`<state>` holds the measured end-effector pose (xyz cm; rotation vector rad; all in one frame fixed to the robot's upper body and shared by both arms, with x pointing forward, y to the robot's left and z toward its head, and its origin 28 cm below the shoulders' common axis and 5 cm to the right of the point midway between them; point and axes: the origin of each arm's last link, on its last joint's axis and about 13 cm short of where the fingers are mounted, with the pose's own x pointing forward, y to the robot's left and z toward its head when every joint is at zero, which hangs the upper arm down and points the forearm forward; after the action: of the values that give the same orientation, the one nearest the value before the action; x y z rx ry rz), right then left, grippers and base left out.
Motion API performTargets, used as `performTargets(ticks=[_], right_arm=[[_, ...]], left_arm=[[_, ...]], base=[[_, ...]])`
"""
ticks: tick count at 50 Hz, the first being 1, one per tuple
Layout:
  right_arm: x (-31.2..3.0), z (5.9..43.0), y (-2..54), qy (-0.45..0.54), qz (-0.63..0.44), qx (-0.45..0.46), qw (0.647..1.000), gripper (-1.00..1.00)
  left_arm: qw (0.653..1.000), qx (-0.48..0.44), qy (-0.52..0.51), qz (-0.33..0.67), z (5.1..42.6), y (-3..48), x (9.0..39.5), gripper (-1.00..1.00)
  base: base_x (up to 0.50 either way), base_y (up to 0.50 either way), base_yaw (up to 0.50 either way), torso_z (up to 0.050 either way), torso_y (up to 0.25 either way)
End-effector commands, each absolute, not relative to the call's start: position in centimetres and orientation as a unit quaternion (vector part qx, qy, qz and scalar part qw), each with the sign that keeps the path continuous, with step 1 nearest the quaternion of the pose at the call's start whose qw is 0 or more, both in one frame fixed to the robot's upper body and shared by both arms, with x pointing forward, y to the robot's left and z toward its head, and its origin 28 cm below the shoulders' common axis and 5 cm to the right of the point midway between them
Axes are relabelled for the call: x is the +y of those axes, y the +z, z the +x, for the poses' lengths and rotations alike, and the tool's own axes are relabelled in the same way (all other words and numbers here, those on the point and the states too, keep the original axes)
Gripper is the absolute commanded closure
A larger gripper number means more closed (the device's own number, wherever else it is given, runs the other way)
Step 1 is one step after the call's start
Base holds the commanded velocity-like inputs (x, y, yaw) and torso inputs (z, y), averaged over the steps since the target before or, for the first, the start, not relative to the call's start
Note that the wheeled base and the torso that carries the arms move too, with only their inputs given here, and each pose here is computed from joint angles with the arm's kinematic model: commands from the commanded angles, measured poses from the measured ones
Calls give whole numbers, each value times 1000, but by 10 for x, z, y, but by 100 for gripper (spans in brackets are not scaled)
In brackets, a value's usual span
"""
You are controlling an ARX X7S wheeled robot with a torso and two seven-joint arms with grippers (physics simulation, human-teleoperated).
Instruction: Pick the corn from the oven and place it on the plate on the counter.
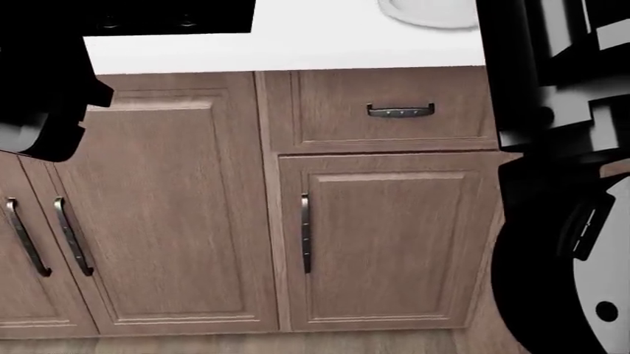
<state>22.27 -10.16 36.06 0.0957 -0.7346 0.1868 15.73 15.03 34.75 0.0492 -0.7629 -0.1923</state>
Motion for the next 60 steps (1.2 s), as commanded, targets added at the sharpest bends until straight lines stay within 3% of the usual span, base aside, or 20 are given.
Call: performTargets(ticks=[1, 11, 42, 60], right_arm=[[-101, 222, 361, 91, 43, -364, 926, 100], [-103, 222, 362, 67, 40, -379, 922, 100], [-100, 224, 358, 62, 6, -374, 925, 100], [-98, 223, 358, 73, 7, -362, 929, 100]], left_arm=[[924, -371, -94, 24, 157, 347, 150, -100], [924, -370, -92, 23, 157, 346, 150, -100], [925, -369, -94, 24, 158, 344, 149, -100], [924, -369, -98, 18, 157, 343, 149, -100]], base=[[11, 187, 500, 0, 0], [5, 292, 399, 0, 0], [0, 45, 0, 0, 1], [0, 485, 0, 0, 1]])
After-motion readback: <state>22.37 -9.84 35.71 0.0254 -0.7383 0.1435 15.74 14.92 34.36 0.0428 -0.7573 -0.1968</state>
